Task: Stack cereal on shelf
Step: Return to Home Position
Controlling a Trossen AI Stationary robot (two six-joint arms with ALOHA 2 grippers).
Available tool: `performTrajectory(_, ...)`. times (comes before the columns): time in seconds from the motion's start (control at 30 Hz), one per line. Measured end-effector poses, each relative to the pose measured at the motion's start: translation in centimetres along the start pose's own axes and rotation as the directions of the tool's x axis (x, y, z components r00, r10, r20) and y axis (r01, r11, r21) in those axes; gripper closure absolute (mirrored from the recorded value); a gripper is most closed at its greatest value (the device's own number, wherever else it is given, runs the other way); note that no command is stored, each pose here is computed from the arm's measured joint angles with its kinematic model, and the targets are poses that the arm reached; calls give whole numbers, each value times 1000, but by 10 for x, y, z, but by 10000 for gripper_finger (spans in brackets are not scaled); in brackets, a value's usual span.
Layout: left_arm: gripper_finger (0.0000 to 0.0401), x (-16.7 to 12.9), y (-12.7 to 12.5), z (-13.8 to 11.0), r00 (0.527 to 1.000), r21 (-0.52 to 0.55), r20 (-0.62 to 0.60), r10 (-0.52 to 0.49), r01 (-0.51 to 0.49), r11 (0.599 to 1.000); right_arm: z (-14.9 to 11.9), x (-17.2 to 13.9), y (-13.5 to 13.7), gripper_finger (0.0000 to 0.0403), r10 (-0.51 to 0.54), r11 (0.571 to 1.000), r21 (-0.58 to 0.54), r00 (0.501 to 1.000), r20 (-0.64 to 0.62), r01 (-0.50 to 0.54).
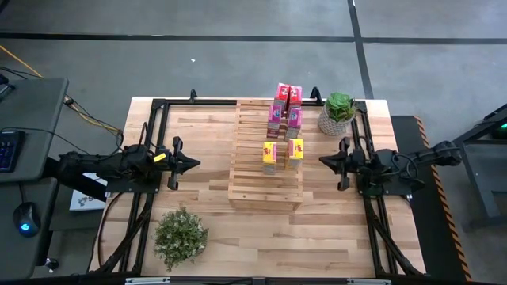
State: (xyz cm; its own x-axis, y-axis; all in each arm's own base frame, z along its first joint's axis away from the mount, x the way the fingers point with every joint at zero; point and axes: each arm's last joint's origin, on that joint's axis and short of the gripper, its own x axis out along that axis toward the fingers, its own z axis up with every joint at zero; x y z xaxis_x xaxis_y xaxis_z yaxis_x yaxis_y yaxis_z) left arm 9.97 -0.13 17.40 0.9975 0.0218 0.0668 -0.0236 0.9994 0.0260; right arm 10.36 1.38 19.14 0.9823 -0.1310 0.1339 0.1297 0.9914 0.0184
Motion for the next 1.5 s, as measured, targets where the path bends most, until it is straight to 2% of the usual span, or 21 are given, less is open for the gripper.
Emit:
performTrajectory(0.13,398,0,0,0,1000,0,0,0,0,1000,-10,-4,-1,403,0,1000,-4,1000,-11,0)
performTrajectory(0.23,398,0,0,0,1000,0,-1,0,0,1000,-17,-7,-2,403,-9,999,37,997,-73,11)
performTrajectory(0.4,398,0,0,0,1000,0,-2,0,0,1000,-15,-11,-4,403,-26,998,59,999,-45,29)
performTrajectory(0.5,398,0,0,0,1000,0,-2,0,0,1000,-18,-10,-4,403,-41,998,43,996,-74,44)
performTrajectory(0.63,398,0,0,0,1000,0,-3,0,0,1000,-19,-9,-4,403,-51,994,88,995,-89,58)
performTrajectory(0.8,398,0,0,0,1000,0,-4,-1,1,1000,-19,-9,-4,403,-50,998,40,995,-91,54)
performTrajectory(1.5,398,0,0,0,1000,0,-2,-1,1,1000,-20,-9,-4,403,-50,998,38,995,-91,53)
